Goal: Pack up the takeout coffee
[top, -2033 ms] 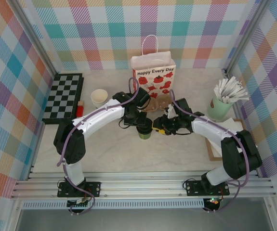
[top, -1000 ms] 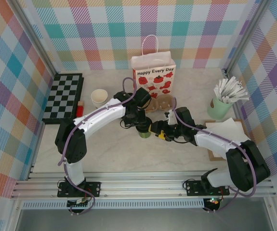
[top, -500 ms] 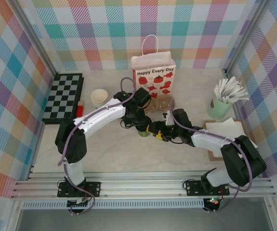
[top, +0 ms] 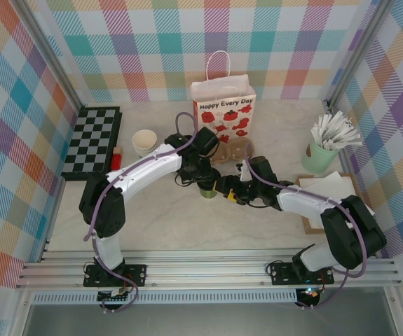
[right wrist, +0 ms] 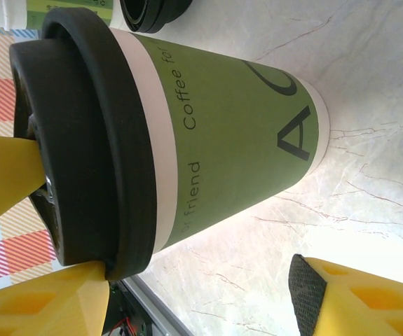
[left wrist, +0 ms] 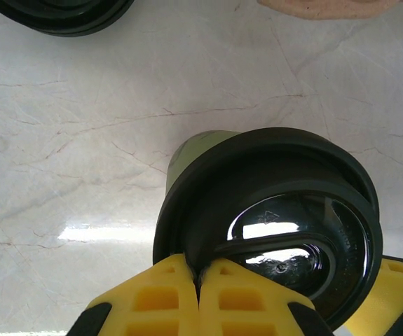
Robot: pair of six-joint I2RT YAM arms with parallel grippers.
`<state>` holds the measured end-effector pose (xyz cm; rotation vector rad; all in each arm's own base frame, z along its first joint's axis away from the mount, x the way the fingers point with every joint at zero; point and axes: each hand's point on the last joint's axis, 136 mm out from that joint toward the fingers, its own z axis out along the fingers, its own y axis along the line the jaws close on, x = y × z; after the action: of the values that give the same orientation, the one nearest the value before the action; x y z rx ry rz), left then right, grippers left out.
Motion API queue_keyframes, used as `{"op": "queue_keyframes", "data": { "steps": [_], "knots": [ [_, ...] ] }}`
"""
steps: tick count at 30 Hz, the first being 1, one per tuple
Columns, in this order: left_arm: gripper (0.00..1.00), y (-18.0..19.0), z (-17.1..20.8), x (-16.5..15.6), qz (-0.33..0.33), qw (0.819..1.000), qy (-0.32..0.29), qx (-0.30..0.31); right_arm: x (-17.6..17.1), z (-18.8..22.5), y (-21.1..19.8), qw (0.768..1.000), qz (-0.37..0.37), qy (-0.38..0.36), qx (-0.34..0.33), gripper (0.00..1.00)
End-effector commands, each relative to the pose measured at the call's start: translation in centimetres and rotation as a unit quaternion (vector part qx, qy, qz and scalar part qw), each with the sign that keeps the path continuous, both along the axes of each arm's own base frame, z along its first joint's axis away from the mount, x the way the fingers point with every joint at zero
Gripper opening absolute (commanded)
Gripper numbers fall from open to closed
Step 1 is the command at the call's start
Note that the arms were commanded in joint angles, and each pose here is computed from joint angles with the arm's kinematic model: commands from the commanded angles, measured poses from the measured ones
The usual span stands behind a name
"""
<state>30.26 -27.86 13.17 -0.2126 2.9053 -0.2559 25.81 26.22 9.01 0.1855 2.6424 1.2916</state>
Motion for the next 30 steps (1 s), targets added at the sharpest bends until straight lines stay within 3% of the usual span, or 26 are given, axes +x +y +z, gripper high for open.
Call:
{"op": "queue_keyframes", "data": {
  "steps": [1, 8, 11, 14, 17, 20, 24, 30],
  "knots": [
    [0.0, 3.8, -5.5, -2.8, -0.035, 0.99, 0.083, 0.11, -4.7, -8.3, -5.5, 0.973, -0.025, 0.155, -0.169, 0.7],
    [0.0, 5.1, -8.1, -4.2, -0.083, 0.98, 0.126, 0.129, -8.2, -11.5, -7.1, 0.947, -0.004, 0.245, -0.208, 0.7],
    [0.0, 5.7, -9.5, -5.1, -0.089, 0.976, 0.143, 0.139, -7.9, -11.2, -6.5, 0.952, 0.003, 0.236, -0.193, 0.71],
    [0.0, 5.4, -8.2, -4.2, -0.113, 0.977, 0.12, 0.132, -4.9, -7.1, -3.8, 0.978, -0.001, 0.181, -0.103, 0.72],
    [0.0, 4.8, -4.8, -1.7, -0.159, 0.976, 0.066, 0.13, -0.3, 0.7, -1.5, 0.996, 0.011, 0.094, 0.009, 0.75],
    [0.0, 4.1, -1.2, 0.2, -0.22, 0.966, 0.019, 0.137, 2.0, 6.4, -1.6, 0.999, 0.035, 0.017, 0.031, 0.8],
    [0.0, 2.5, 0.9, 0.8, -0.294, 0.949, -0.012, 0.112, 3.2, 7.6, -2.9, 0.998, 0.045, 0.009, 0.041, 0.8],
    [0.0, 0.3, 0.8, 0.3, -0.384, 0.92, -0.02, 0.072, 4.4, 7.0, -3.6, 0.997, 0.051, 0.025, 0.046, 0.72]
  ]
}}
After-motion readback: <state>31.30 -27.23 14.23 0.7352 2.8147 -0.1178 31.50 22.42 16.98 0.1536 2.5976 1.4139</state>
